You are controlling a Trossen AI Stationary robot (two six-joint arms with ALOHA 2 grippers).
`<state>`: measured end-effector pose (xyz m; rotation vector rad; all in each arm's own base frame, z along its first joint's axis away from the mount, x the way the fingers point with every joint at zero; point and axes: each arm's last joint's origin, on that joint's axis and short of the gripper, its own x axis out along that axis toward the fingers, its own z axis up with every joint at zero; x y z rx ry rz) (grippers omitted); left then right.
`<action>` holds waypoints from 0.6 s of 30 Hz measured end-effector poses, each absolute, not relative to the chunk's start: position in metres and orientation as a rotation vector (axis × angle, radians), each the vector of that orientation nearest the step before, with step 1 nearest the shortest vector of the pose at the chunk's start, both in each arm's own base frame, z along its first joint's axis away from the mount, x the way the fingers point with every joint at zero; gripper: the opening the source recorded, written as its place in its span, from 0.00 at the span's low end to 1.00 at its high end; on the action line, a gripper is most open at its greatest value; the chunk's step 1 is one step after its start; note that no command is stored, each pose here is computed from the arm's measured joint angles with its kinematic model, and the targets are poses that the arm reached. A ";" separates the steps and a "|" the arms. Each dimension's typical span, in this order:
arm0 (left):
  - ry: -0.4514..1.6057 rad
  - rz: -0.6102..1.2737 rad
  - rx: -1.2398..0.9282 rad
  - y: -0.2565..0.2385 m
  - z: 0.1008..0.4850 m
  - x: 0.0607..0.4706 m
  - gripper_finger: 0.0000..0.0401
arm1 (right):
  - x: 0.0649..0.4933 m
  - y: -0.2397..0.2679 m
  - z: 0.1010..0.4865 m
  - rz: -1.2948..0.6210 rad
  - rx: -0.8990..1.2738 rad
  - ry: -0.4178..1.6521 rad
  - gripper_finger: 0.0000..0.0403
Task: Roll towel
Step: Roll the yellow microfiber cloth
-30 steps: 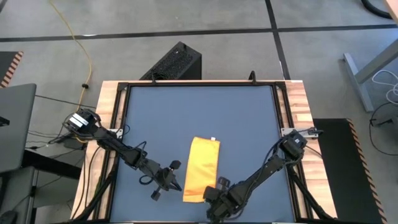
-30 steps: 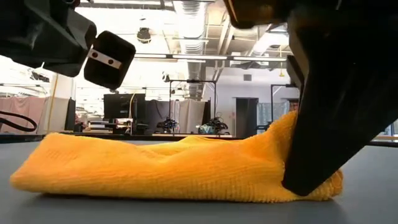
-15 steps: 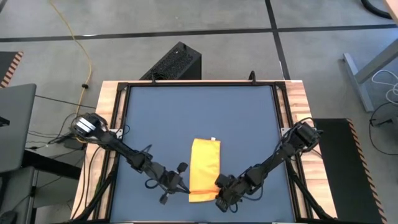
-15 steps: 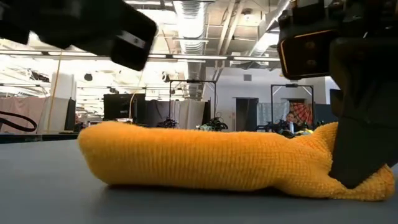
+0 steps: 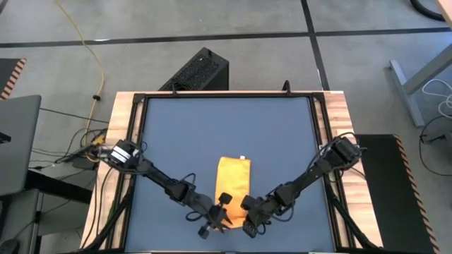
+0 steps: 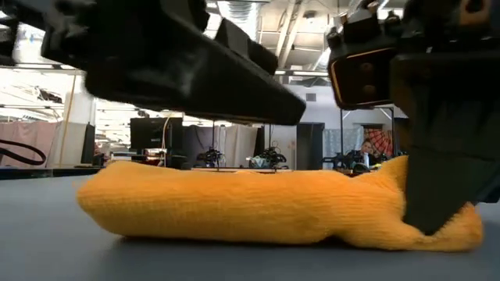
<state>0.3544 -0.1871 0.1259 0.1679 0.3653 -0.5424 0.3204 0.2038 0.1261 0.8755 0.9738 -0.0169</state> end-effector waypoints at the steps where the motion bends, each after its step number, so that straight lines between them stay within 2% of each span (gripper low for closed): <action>1: 0.378 -0.547 0.183 -0.188 0.124 0.354 0.16 | 0.322 0.203 0.126 -0.016 0.880 0.969 0.07; 11: 0.500 -0.447 0.199 -0.182 0.115 0.351 0.32 | 0.330 0.192 0.127 -0.073 0.986 0.938 0.07; 18: 0.530 -0.448 0.190 -0.180 0.112 0.351 0.33 | 0.330 0.192 0.127 -0.088 1.011 0.936 0.14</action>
